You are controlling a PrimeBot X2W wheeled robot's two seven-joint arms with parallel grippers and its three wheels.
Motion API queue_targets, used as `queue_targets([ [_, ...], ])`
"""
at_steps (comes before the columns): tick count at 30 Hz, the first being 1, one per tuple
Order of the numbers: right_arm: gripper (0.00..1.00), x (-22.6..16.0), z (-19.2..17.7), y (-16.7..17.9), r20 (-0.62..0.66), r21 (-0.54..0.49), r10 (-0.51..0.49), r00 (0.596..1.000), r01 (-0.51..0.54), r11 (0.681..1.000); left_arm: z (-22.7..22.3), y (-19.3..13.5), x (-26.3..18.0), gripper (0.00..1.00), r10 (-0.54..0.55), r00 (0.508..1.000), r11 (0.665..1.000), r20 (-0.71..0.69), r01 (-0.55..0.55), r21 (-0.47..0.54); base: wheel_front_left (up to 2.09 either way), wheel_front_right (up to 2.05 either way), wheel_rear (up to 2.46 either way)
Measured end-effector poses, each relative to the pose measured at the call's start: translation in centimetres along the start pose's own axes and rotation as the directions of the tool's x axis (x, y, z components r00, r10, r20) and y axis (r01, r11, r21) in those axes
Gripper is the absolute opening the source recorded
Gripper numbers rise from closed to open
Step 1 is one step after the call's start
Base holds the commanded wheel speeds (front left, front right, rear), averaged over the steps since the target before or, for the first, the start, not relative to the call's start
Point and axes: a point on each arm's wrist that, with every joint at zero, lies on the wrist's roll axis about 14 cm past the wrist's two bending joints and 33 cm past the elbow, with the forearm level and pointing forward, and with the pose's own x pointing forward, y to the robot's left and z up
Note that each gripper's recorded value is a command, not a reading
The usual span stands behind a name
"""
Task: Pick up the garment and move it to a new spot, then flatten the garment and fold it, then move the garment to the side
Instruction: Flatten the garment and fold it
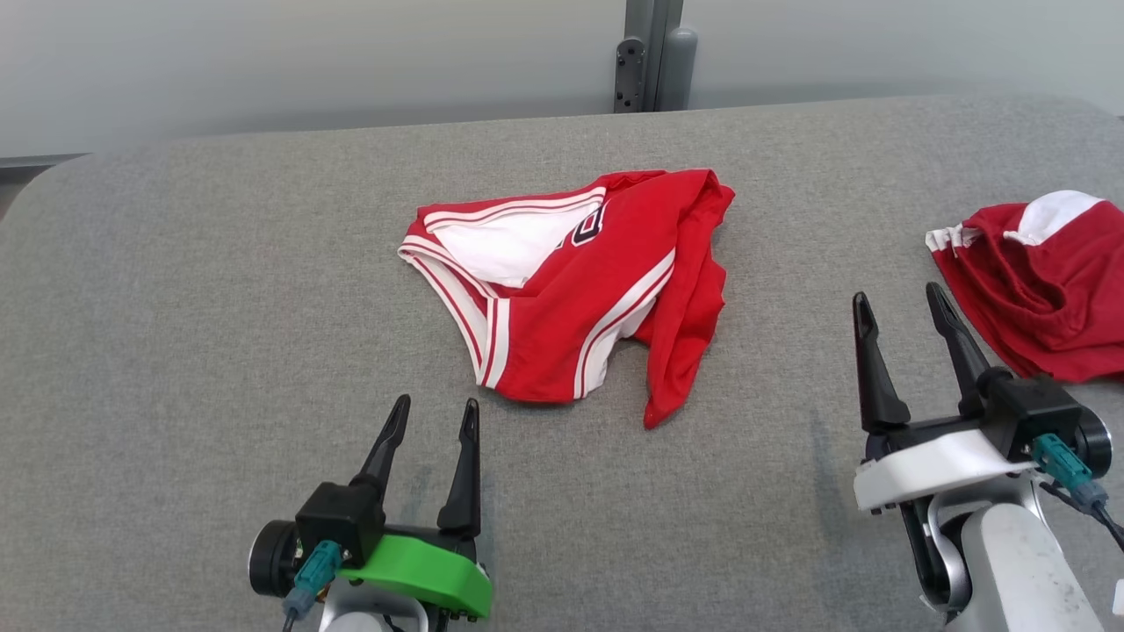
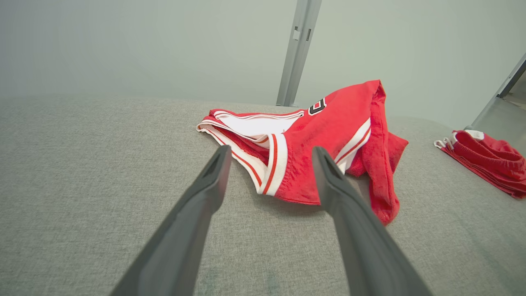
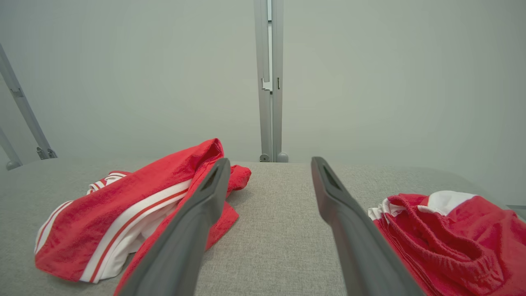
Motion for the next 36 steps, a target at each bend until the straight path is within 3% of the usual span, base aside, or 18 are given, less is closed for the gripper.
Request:
queue_targets([
  [11, 1.0, -2.6, -0.8, -0.3, -0.029, 0.031, -0.04, 0.999, 0.041, 0.999, -1.6, -0.6, -0.3, 1.0, -0.023, 0.999, 1.0, -0.049, 0.023, -0.014, 0.0, 0.0, 0.0],
  [23, 1.0, -3.1, -0.6, -1.9, -0.028, 0.022, -0.083, 0.996, 0.084, 0.996, -8.0, -4.7, 2.3, 1.0, -0.177, 0.941, 0.981, -0.289, 0.145, -0.128, 0.0, 0.0, 0.0],
  [28, 1.0, -3.9, -0.8, -3.7, -0.041, 0.007, -0.138, 0.99, 0.138, 0.99, -10.4, -4.4, 3.4, 1.0, -0.139, 0.919, 0.987, -0.369, 0.1, -0.123, 0.0, 0.0, 0.0],
  [35, 1.0, -4.9, -1.1, -5.4, -0.057, -0.008, -0.191, 0.98, 0.191, 0.982, -10.1, -6.1, 5.6, 1.0, -0.188, 0.924, 0.975, -0.334, 0.134, -0.177, 0.0, 0.0, 0.0],
  [36, 1.0, -4.9, -1.1, -5.5, -0.057, -0.009, -0.195, 0.979, 0.195, 0.981, -9.8, -6.3, 5.8, 0.76, -0.195, 0.926, 0.973, -0.323, 0.142, -0.181, 0.0, 0.0, 0.0],
])
